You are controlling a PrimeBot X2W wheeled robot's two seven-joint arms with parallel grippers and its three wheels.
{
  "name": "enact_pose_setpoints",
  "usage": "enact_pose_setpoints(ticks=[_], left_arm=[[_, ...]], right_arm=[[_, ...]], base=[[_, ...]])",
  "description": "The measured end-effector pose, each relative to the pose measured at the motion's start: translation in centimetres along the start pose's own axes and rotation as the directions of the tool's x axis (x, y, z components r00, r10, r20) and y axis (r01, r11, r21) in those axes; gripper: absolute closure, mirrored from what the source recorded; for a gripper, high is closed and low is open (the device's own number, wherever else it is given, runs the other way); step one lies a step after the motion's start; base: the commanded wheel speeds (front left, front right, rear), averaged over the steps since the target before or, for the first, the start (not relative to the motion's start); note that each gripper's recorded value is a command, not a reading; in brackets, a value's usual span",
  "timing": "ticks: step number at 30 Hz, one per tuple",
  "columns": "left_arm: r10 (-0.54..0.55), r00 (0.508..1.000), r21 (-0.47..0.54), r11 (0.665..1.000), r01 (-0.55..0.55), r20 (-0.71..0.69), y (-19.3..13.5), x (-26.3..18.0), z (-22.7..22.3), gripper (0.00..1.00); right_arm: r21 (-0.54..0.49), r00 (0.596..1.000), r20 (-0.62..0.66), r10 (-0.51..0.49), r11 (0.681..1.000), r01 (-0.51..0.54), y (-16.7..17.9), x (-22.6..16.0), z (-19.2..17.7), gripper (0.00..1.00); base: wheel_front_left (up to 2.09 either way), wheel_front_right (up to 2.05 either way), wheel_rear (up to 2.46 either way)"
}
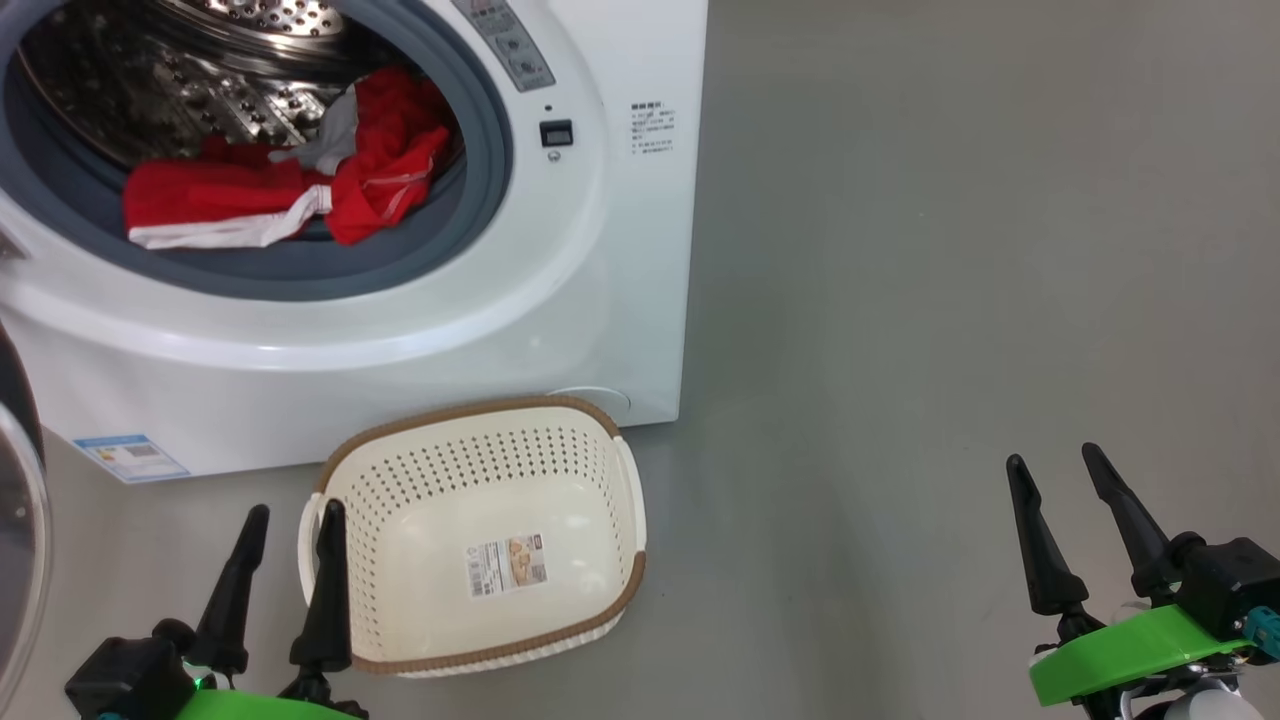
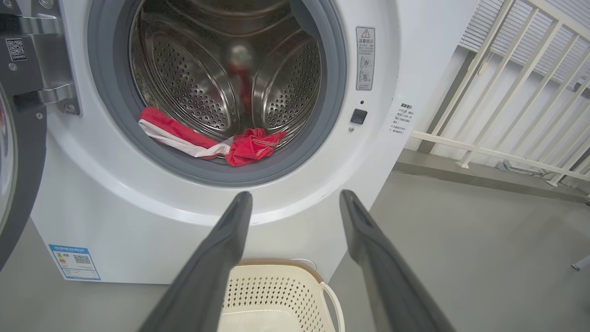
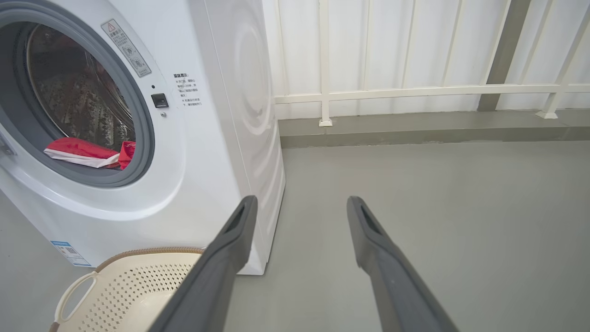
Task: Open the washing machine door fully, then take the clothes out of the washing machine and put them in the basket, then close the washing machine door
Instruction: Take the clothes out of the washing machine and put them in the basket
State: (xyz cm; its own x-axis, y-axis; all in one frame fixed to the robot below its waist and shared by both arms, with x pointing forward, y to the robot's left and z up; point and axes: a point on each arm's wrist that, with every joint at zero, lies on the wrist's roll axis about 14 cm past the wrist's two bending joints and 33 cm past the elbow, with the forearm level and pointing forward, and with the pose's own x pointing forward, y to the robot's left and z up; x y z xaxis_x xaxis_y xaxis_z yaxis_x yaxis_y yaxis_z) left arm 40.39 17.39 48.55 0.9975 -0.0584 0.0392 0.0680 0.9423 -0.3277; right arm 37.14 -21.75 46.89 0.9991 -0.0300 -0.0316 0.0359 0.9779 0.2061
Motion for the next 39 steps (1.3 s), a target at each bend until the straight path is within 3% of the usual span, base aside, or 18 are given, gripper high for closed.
enact_pose_setpoints(ticks=[12,30,39], left_arm=[[0.017,1.000,0.025,1.000,-0.017,0.002,0.6,0.0,0.1,0.00],[0.031,0.999,0.029,0.999,-0.031,-0.022,1.1,0.7,-0.8,0.00],[0.008,1.000,0.054,0.999,-0.006,-0.022,0.6,5.4,-1.2,0.00]], right_arm=[[-0.001,1.000,-0.006,0.010,1.000,-0.010,0.3,0.2,-0.2,0.00],[-0.003,1.000,-0.026,0.009,1.000,-0.009,0.2,0.5,-0.9,0.00],[-0.002,0.999,-0.036,0.010,1.000,-0.010,0.3,2.3,-1.5,0.00]], base=[[0.83,-0.83,0.00],[0.02,-0.02,0.00],[0.00,0.00,0.00]])
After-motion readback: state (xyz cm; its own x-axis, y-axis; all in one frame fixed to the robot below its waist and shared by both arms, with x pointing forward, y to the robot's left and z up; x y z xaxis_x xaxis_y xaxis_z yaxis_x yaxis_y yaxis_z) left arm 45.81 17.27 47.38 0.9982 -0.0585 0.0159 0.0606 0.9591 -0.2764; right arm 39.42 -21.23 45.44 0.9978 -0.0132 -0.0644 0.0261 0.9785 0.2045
